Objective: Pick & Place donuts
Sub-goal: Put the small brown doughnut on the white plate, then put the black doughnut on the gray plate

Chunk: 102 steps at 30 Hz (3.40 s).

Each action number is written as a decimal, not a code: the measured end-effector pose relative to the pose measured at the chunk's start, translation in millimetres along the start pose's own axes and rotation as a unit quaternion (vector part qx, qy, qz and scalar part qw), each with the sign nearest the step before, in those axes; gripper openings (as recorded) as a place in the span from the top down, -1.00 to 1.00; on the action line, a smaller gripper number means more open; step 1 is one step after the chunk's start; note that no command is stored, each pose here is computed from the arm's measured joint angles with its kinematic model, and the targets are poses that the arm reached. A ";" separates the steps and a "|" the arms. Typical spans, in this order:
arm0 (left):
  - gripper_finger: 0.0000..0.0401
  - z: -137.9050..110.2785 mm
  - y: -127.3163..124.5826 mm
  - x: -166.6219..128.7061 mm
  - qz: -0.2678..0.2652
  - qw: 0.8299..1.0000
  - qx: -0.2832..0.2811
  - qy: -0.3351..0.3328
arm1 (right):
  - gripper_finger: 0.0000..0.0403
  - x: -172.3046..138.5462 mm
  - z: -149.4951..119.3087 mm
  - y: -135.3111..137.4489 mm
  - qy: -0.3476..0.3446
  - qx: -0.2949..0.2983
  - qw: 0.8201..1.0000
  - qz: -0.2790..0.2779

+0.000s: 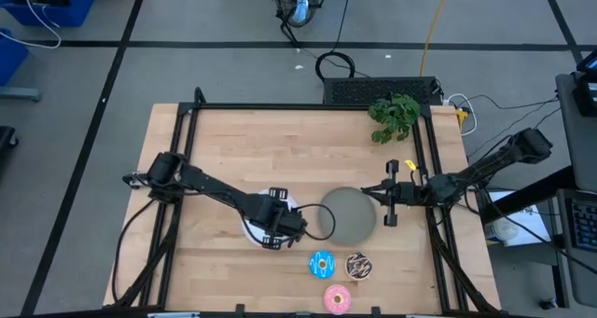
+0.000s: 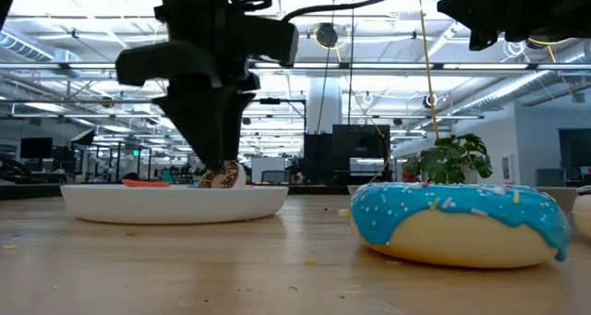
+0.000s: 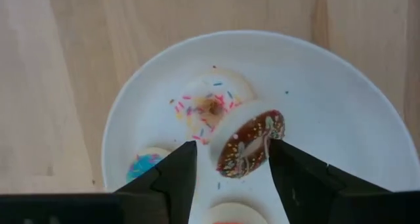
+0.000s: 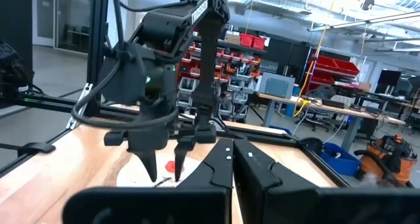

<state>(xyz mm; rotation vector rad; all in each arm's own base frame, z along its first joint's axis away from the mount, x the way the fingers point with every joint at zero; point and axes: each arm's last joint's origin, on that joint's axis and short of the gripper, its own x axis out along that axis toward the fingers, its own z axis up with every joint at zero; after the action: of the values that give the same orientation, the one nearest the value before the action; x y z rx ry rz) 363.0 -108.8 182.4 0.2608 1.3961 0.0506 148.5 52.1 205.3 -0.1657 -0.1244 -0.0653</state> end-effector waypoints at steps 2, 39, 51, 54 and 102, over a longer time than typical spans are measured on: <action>0.05 -0.4 -1.1 4.6 0.001 1.000 0.002 0.004 | 1.00 0.0 0.0 0.0 0.000 0.000 1.000 0.000; 0.93 0.7 8.2 5.7 -0.085 0.996 0.004 0.013 | 1.00 0.0 0.6 -0.1 -0.003 0.001 1.000 0.000; 0.97 -4.3 10.7 -9.4 -0.154 0.988 -0.011 0.024 | 1.00 0.0 0.8 -0.1 -0.004 0.001 1.000 0.000; 0.95 -6.7 8.3 -12.7 -0.165 0.986 -0.019 0.033 | 1.00 0.1 1.3 -0.2 -0.006 0.003 1.000 0.000; 0.56 -7.0 8.4 -102.8 0.006 0.999 0.048 -0.022 | 1.00 0.1 -0.6 0.4 0.003 -0.004 1.000 0.003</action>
<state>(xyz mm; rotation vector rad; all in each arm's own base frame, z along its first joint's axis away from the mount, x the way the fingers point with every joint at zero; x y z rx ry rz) 338.9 -119.0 282.5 0.3473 1.3547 -0.0125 148.7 52.3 204.6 -0.1732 -0.1171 -0.0601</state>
